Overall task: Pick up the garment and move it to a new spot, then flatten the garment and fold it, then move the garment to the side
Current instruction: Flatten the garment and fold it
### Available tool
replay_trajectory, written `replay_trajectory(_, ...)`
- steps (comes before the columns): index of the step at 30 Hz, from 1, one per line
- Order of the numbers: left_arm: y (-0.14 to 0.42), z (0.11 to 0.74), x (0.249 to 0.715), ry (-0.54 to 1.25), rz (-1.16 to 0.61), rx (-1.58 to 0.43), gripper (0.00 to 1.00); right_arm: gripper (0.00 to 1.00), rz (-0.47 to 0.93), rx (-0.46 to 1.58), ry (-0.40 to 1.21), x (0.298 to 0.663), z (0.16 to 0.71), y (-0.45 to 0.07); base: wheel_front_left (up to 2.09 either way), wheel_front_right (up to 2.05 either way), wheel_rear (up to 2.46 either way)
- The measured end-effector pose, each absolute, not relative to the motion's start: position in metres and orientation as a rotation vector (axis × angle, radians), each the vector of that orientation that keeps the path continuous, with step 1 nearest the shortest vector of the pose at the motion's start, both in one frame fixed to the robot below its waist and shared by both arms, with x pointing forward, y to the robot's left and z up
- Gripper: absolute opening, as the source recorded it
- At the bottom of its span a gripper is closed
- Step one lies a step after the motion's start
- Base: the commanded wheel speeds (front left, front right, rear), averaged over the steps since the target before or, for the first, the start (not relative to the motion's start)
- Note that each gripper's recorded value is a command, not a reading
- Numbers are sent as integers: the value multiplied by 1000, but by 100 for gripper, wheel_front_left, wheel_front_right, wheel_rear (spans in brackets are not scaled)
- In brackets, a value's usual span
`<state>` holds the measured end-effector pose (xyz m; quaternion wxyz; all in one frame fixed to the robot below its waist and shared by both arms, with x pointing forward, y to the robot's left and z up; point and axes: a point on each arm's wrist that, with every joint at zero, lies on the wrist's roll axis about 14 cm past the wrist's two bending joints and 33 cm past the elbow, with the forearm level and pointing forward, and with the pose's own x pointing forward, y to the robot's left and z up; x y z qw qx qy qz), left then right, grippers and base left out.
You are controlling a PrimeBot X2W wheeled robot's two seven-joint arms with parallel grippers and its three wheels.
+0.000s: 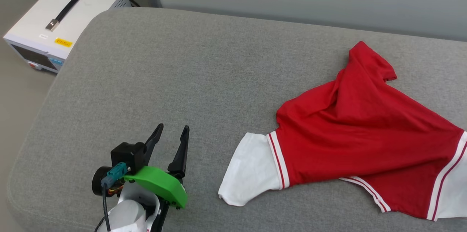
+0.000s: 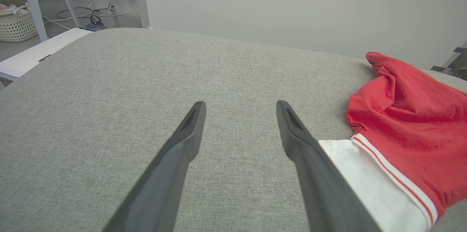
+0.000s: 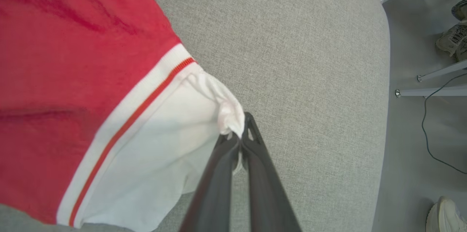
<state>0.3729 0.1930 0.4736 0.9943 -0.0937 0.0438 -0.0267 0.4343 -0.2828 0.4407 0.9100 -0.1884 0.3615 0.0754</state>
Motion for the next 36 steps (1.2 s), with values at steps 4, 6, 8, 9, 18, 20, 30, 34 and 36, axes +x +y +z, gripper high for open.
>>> replay_trajectory(4,198,468,375,104,-39,-185,100,31,148,-392,752,451,427,-283,0,0,0)
replay_trajectory(6,200,464,374,116,-30,-184,100,100,138,-405,751,457,422,-286,0,0,0)
replay_trajectory(8,200,463,374,118,-28,-184,100,100,135,-392,729,464,420,-283,0,0,0)
replay_trajectory(9,200,464,375,117,-29,-184,100,100,137,-379,713,466,420,-280,0,0,0)
replay_trajectory(18,187,476,377,79,-72,-198,100,100,139,-275,451,474,460,-261,0,0,0)
replay_trajectory(20,184,480,377,69,-83,-205,100,100,140,-247,373,475,476,-256,0,0,0)
replay_trajectory(30,151,488,363,58,-175,-278,100,100,101,-32,89,424,517,-235,0,0,0)
replay_trajectory(34,134,483,355,99,-227,-291,100,100,63,33,51,397,516,-230,0,0,0)
replay_trajectory(36,124,473,351,160,-256,-302,100,100,39,60,42,387,516,-230,0,0,0)
